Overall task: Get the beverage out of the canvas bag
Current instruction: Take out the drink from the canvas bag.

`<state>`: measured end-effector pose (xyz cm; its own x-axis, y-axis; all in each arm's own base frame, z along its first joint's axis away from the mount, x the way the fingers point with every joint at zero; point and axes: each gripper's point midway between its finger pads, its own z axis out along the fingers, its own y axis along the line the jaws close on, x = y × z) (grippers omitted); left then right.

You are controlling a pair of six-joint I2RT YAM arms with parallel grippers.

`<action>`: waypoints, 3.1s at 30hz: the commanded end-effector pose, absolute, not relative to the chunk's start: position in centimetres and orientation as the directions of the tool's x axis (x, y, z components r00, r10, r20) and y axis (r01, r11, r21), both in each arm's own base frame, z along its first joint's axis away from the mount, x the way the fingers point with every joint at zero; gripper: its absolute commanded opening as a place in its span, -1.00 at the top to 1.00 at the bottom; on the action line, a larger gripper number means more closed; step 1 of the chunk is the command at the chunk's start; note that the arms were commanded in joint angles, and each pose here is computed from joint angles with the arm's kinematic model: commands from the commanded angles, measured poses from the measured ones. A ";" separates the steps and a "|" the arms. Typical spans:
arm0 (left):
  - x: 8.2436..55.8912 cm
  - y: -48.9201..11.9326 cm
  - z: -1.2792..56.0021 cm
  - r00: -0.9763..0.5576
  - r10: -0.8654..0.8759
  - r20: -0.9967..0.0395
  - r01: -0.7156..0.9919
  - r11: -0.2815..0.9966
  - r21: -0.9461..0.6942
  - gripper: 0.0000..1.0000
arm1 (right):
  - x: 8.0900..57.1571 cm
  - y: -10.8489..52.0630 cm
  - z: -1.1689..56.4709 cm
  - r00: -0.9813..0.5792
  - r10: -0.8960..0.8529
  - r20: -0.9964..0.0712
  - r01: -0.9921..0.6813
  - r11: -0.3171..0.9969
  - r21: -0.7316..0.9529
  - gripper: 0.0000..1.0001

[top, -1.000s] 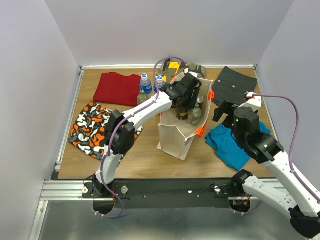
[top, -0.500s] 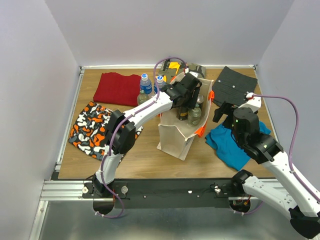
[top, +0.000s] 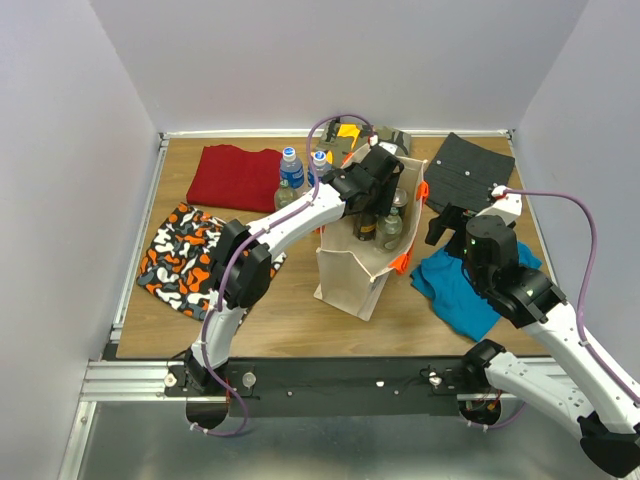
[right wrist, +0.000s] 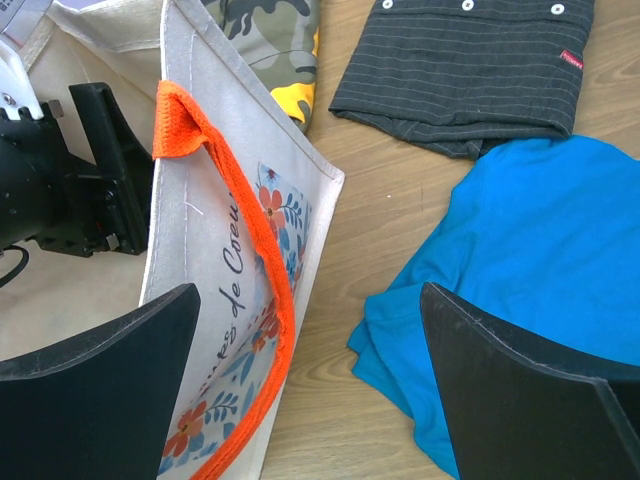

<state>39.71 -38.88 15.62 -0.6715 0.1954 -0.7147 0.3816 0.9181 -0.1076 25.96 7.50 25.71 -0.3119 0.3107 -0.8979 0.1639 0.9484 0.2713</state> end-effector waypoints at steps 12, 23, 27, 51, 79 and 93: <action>39.2 -39.0 13.6 -0.694 0.213 -0.688 0.379 0.920 -0.097 -0.51 | 26.3 6.9 25.7 -0.283 0.314 -0.906 0.191 0.944 0.267 -1.00; 39.4 -39.2 13.8 -0.689 0.213 -0.693 0.385 0.918 -0.100 0.05 | 26.3 7.1 25.5 -0.290 0.312 -0.905 0.187 0.946 0.266 -1.00; 39.2 -39.0 13.7 -0.691 0.216 -0.690 0.383 0.919 -0.096 0.63 | 26.3 7.1 25.5 -0.291 0.312 -0.905 0.186 0.946 0.266 -1.00; 37.7 -36.8 22.1 -0.616 0.200 -0.762 0.390 0.918 -0.074 1.00 | 25.8 7.9 25.0 -0.327 0.320 -0.889 0.142 0.947 0.288 -1.00; 30.9 -35.2 32.8 -0.538 0.134 -0.832 0.459 0.875 -0.155 1.00 | 24.1 11.0 24.7 -0.445 0.313 -0.839 -0.008 0.936 0.353 -1.00; 29.2 -33.8 35.0 -0.517 0.044 -0.855 0.453 0.861 -0.230 1.00 | 22.4 10.0 23.8 -0.486 0.266 -0.832 -0.012 0.950 0.311 -1.00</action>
<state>29.55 -33.81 30.67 -0.5818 0.1696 -0.7955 0.4532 0.8797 -0.1440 23.39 10.66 24.32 -0.4512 0.3128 -0.8358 -0.0058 0.9355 0.3532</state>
